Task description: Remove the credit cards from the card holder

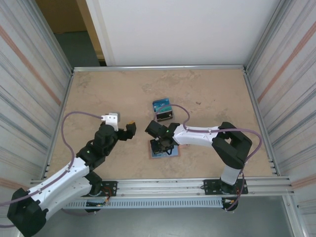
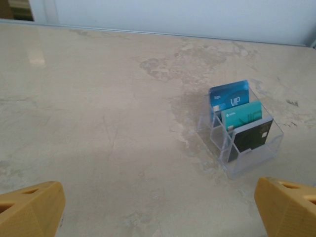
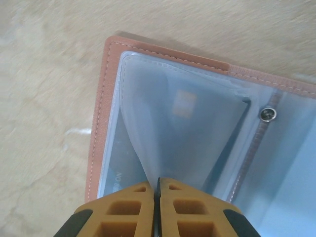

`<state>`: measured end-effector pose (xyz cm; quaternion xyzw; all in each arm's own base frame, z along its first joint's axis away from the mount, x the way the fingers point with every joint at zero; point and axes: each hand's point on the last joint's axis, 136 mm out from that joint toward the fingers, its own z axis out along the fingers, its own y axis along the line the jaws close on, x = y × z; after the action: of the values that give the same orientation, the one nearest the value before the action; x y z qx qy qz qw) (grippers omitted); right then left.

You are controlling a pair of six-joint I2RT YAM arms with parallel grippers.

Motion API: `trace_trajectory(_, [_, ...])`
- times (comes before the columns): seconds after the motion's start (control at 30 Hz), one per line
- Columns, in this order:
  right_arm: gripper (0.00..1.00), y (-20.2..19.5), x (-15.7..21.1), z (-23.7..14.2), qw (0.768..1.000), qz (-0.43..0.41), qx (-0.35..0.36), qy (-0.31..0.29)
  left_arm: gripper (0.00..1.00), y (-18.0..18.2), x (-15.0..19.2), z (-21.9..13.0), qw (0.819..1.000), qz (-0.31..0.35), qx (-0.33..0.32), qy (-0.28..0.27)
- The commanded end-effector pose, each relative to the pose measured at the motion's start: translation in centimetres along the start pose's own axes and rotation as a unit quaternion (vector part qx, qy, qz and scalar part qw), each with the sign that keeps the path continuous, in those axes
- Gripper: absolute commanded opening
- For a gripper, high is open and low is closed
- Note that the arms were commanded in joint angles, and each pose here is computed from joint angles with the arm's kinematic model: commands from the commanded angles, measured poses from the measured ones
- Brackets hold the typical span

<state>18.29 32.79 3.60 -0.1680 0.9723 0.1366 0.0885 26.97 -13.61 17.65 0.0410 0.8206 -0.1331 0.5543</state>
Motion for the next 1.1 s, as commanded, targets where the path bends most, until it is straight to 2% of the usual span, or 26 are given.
trace_trajectory(0.0, [0.1, 1.0, 1.1, -1.6, 0.999, -0.044, -0.027, 0.003, 0.99, -0.4, -3.0, -0.6, 0.998, 0.013, -0.02, -0.051])
trace_trajectory(0.23, [0.22, -2.5, 1.0, -2.1, 1.0, -0.002, 0.01, -0.004, 0.99, -1.1, -2.9, -0.1, 0.999, 0.015, -0.02, -0.045])
trace_trajectory(0.47, [0.29, -4.3, 0.8, -2.5, 0.999, 0.03, 0.032, -0.02, 0.99, -1.6, -2.9, 0.0, 0.999, 0.032, -0.019, -0.036])
trace_trajectory(0.8, [0.29, -7.7, 0.3, -3.2, 0.994, 0.088, 0.045, -0.038, 0.99, -2.8, -0.3, 0.6, 0.995, 0.096, -0.035, 0.02])
trace_trajectory(1.07, [0.32, -10.0, -0.6, -4.1, 0.99, 0.125, 0.029, -0.052, 0.99, -6.5, 3.3, 1.1, 0.984, 0.161, -0.011, 0.071])
